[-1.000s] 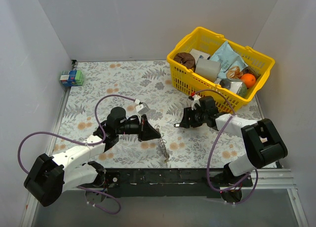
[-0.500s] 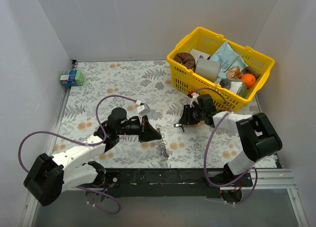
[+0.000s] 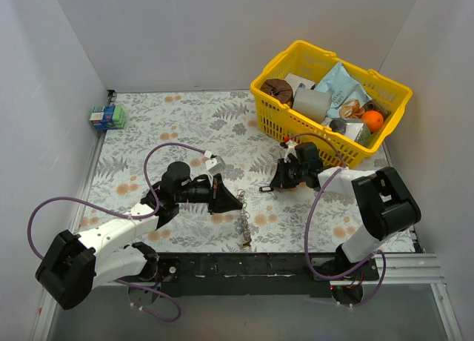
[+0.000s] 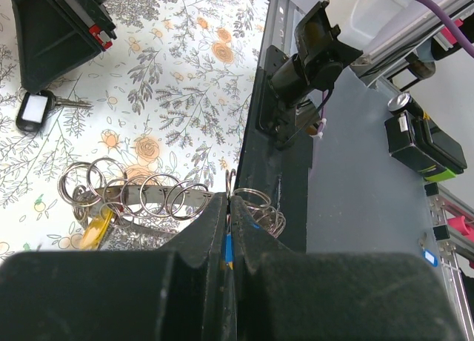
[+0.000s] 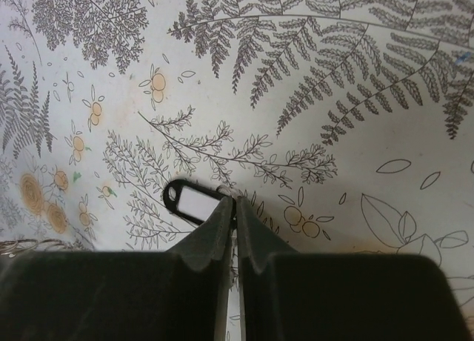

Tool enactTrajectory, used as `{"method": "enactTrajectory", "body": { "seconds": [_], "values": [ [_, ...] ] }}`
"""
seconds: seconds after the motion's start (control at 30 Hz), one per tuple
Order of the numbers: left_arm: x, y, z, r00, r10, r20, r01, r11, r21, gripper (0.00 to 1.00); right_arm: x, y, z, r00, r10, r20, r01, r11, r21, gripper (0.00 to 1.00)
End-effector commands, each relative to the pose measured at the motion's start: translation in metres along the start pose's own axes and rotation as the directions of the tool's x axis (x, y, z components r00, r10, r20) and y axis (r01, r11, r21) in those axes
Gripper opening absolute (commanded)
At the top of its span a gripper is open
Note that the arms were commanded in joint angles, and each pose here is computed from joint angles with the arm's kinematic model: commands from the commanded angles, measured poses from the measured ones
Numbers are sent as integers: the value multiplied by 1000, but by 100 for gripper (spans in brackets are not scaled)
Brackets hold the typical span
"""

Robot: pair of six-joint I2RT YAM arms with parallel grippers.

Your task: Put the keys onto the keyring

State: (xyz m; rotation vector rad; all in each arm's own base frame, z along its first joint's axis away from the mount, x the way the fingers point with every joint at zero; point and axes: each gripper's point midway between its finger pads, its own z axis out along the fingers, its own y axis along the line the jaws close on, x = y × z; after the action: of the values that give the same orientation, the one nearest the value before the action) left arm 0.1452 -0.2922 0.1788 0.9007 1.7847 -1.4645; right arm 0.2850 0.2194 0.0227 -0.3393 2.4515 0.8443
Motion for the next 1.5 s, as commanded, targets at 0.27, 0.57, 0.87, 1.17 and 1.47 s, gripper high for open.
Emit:
{"method": "enactTrajectory", "body": {
  "seconds": [0.27, 0.57, 0.87, 1.17, 1.47],
  "values": [
    [-10, -8, 2, 999, 46, 16, -47, 998, 31, 0, -21, 16, -1, 998, -26, 52, 30, 997, -72, 1],
    [-10, -7, 2, 999, 45, 13, -45, 999, 28, 0, -30, 27, -14, 994, -61, 85, 69, 993, -100, 1],
    [-11, -7, 2, 999, 52, 14, -52, 998, 18, 0, -34, 39, -29, 988, -107, 108, 120, 985, -124, 1],
    [-15, -6, -1, 997, 67, 29, -67, 998, -9, 0, -40, 51, -48, 980, -136, 143, 156, 978, -137, 1],
    [-17, -6, -1, 997, 74, 35, -73, 997, -17, 0, -46, 65, -72, 967, -178, 180, 205, 968, -145, 1]
  ]
}}
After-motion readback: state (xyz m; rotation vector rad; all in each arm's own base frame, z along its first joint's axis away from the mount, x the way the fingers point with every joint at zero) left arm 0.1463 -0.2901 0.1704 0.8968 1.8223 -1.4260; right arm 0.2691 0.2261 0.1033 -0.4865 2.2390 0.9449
